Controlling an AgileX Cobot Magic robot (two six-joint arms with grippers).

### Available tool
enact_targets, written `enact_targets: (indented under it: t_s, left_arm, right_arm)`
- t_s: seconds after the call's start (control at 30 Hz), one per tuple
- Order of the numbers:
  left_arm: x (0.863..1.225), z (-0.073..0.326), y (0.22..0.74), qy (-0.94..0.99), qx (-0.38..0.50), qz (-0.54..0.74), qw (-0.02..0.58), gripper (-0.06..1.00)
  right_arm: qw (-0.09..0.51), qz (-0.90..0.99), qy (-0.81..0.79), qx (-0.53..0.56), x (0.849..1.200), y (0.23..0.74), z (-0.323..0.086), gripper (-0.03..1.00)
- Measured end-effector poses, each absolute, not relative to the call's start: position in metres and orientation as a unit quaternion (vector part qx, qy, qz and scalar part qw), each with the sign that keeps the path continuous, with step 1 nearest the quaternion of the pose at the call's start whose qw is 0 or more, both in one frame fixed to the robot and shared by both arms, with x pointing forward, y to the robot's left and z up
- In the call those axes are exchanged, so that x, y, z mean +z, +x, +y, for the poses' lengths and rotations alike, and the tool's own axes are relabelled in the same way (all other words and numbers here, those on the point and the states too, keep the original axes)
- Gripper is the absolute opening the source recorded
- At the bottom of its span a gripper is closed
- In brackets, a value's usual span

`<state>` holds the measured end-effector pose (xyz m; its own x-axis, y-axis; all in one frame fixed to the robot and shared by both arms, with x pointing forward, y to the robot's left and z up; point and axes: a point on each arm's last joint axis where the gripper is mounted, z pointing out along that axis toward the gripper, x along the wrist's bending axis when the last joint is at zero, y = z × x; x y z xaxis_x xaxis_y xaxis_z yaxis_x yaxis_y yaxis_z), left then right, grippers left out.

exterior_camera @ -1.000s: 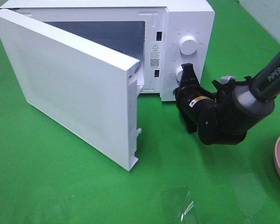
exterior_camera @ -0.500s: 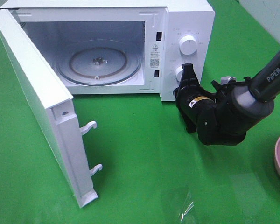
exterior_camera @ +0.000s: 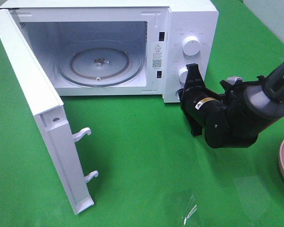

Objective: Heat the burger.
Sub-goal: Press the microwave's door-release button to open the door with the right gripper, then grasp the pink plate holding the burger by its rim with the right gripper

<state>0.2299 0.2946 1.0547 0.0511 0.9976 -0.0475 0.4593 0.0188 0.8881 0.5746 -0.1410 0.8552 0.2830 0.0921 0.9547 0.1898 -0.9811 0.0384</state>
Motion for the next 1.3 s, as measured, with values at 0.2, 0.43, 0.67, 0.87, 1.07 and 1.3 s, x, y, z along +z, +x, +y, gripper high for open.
enact_targets:
  t_s: [0.2,0.43,0.67,0.87,1.07,1.3]
  left_arm:
    - [1.055,0.295,0.23,0.61,0.344,0.597,0.391,0.99]
    - [1.055,0.295,0.23,0.61,0.344,0.597,0.391,0.99]
    - [1.055,0.295,0.23,0.61,0.344,0.597,0.391,0.99]
    - [1.055,0.295,0.23,0.61,0.344,0.597,0.391,0.99]
    - [1.055,0.295,0.23,0.61,0.344,0.597,0.391,0.99]
    - [1.055,0.295,0.23,0.61,0.344,0.597,0.391,0.99]
  right_arm:
    - [0.058,-0.124,-0.803,-0.58,0.866,0.566,-0.138,0.01]
    - [0.057,-0.169,-0.822,-0.541,0.878,0.551,-0.141,0.01]
    - [0.031,-0.279,-0.809,-0.517,0.904,0.542,-0.138,0.01]
    - [-0.002,-0.402,-0.787,-0.469,0.924,0.528,-0.138,0.01]
    - [-0.037,-0.5,-0.76,-0.414,0.936,0.515,-0.143,0.01]
    - [-0.065,-0.607,-0.708,-0.355,0.952,0.498,-0.15,0.03]
